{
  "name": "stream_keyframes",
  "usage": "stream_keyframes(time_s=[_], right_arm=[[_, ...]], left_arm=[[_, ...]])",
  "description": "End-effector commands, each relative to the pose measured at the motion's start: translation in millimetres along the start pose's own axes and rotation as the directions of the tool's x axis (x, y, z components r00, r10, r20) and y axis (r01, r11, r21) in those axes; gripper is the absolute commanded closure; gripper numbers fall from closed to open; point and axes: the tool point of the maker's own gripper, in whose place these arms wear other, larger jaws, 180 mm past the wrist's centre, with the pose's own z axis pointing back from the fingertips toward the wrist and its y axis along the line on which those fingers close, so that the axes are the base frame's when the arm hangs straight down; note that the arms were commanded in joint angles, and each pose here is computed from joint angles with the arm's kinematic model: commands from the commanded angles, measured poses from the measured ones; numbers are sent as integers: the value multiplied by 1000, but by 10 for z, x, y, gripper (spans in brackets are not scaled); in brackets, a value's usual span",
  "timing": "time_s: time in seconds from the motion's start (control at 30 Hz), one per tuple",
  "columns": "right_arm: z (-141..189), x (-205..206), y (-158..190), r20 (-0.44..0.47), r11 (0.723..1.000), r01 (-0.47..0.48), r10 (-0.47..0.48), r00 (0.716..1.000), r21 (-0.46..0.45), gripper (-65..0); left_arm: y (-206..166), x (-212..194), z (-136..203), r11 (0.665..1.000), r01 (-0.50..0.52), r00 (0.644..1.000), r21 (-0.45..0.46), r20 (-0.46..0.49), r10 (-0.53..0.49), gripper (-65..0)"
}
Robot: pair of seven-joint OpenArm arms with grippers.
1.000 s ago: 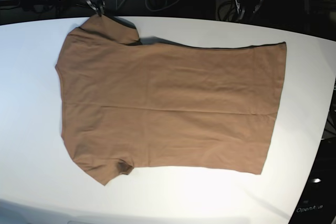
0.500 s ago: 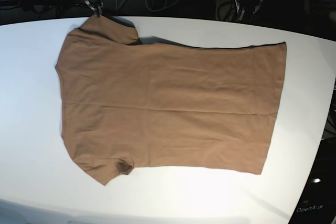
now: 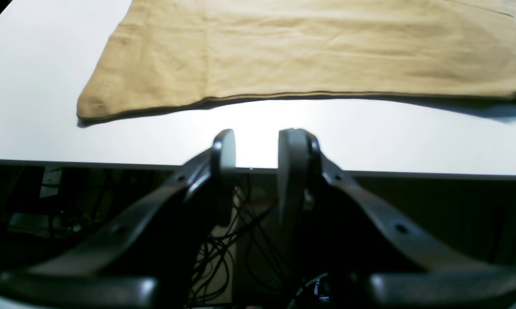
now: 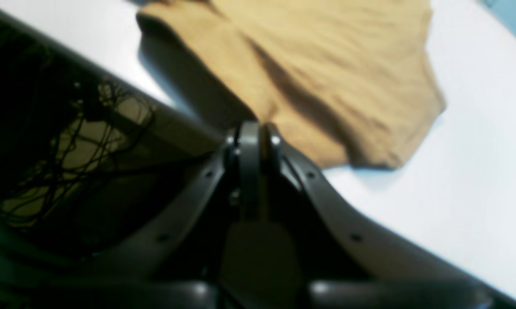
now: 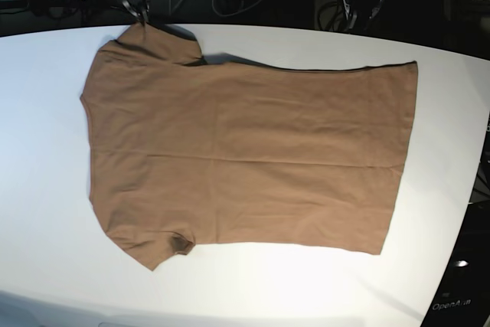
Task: Fold the T-shirt properly
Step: 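Lower the right gripper to the shirt shoulder corner near the collar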
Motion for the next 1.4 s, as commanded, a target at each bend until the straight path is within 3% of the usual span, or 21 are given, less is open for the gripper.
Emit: stream_keyframes(time_s=[0.0, 1.37], right_arm=[[45, 51, -33, 24, 1000, -7, 7, 1000, -4, -7], [1, 140, -135, 55, 999, -41, 41, 998, -1, -7]], left_arm=[[1, 46, 45, 1000, 1, 1000, 0, 18, -1, -166], [-22, 58, 45, 1000, -10, 1000, 8, 22, 10, -168]])
